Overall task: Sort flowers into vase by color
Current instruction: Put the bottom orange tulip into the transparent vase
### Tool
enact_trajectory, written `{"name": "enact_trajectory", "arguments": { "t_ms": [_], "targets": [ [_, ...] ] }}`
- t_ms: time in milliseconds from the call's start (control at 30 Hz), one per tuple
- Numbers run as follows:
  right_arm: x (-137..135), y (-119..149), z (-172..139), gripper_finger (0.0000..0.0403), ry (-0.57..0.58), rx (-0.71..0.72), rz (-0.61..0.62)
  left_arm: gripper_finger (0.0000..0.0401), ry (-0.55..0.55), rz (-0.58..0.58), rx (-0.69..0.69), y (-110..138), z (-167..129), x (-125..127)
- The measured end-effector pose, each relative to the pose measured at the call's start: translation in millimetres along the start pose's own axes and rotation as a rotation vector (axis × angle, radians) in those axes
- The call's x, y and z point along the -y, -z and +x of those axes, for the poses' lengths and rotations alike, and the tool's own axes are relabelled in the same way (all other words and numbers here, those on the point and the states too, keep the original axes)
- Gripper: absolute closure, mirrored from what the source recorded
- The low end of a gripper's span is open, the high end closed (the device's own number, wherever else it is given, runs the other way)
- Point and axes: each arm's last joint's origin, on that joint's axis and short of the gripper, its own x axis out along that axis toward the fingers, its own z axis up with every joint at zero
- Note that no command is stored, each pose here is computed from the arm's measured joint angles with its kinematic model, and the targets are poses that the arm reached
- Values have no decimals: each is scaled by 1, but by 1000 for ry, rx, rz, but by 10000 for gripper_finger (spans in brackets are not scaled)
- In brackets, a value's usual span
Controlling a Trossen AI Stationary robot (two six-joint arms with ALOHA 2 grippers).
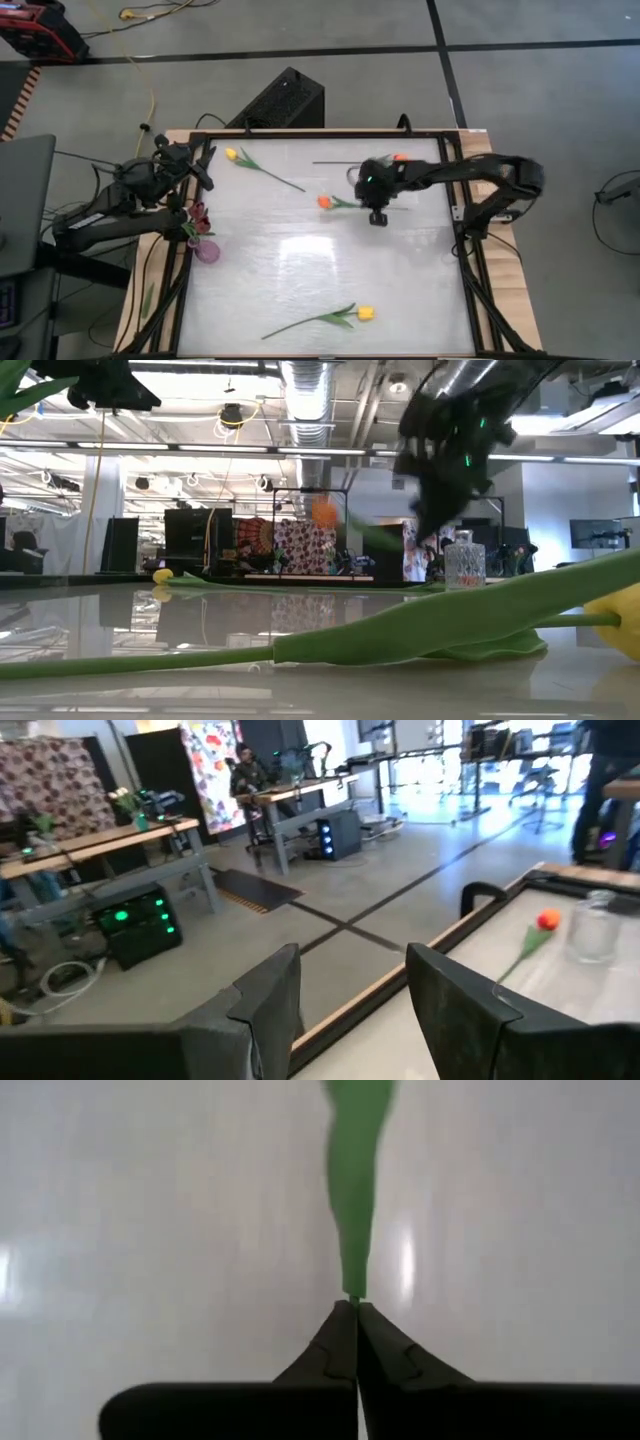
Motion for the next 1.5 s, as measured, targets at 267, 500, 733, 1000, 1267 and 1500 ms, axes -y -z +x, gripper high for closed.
{"name": "enact_trajectory", "arguments": {
  "t_ms": [267, 500, 733, 1000, 1267, 1500],
  "targets": [
    [18, -2, -106, 388, 210, 556, -14, 228, 58, -11, 7, 0, -2, 1],
    [32, 39, -153, 388, 469, 976, 84, 228, 92, -10, 9, 0, -2, 2],
    [40, 63, -151, 388, 502, 1016, 161, 228, 92, -27, 7, 1, -2, 2],
    [43, 68, -135, 387, 495, 1006, 170, 228, 92, -48, 5, 1, -2, 2],
    [49, 70, -122, 380, 491, 932, 190, 228, 92, -50, -1, 1, -2, 2],
    [49, 76, -117, 335, 499, 844, 199, 228, 92, -46, -1, 1, -2, 2]
  ]
}}
